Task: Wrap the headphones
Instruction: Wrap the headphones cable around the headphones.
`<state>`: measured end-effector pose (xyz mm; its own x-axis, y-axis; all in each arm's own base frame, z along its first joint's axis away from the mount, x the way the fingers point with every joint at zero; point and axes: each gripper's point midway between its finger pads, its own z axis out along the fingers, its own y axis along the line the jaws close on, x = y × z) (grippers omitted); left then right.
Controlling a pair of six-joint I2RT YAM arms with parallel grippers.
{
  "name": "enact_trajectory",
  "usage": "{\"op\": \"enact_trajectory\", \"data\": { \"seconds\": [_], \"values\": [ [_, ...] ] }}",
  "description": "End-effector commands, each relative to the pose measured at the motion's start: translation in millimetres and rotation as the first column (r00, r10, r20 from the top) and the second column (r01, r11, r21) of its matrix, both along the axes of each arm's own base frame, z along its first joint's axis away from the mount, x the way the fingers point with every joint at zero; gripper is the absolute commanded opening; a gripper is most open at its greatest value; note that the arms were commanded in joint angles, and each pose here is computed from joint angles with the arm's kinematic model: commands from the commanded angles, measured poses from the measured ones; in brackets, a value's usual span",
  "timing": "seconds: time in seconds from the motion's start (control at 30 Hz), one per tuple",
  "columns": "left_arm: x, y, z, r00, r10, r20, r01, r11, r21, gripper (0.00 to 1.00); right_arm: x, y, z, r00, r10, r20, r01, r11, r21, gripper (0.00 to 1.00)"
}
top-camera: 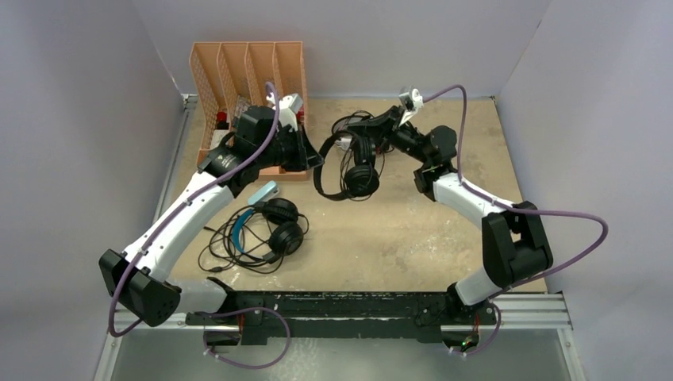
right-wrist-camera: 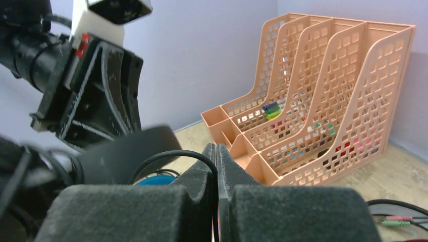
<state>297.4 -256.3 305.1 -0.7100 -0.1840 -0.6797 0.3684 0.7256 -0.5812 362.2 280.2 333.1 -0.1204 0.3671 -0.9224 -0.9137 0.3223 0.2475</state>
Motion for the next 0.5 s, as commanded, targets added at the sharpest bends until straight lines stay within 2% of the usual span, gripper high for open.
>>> {"op": "enact_trajectory", "data": {
  "seconds": [0.0,0.13,0.33,0.47],
  "values": [
    [-10.3,4.4,15.2,0.993,-0.049,0.109,0.049,0.999,-0.002,0.00,10.6,-27.3,16.4,0.993,-0.120,0.015,0.119,0.992,0.038,0.00],
    [-10.6,16.1,12.3,0.991,-0.022,0.129,0.016,0.999,0.049,0.00,22.4,-50.3,8.6,0.981,-0.194,-0.017,0.195,0.980,0.036,0.00],
    [-12.3,26.9,19.8,0.987,0.002,0.158,-0.015,0.996,0.085,0.00,32.4,-61.5,8.4,0.967,-0.256,0.015,0.256,0.967,-0.013,0.00],
    [-7.5,43.5,33.8,0.976,0.086,0.202,-0.108,0.989,0.101,0.00,40.2,-66.5,-3.3,0.955,-0.297,0.001,0.296,0.951,-0.094,0.00]
  ]
}}
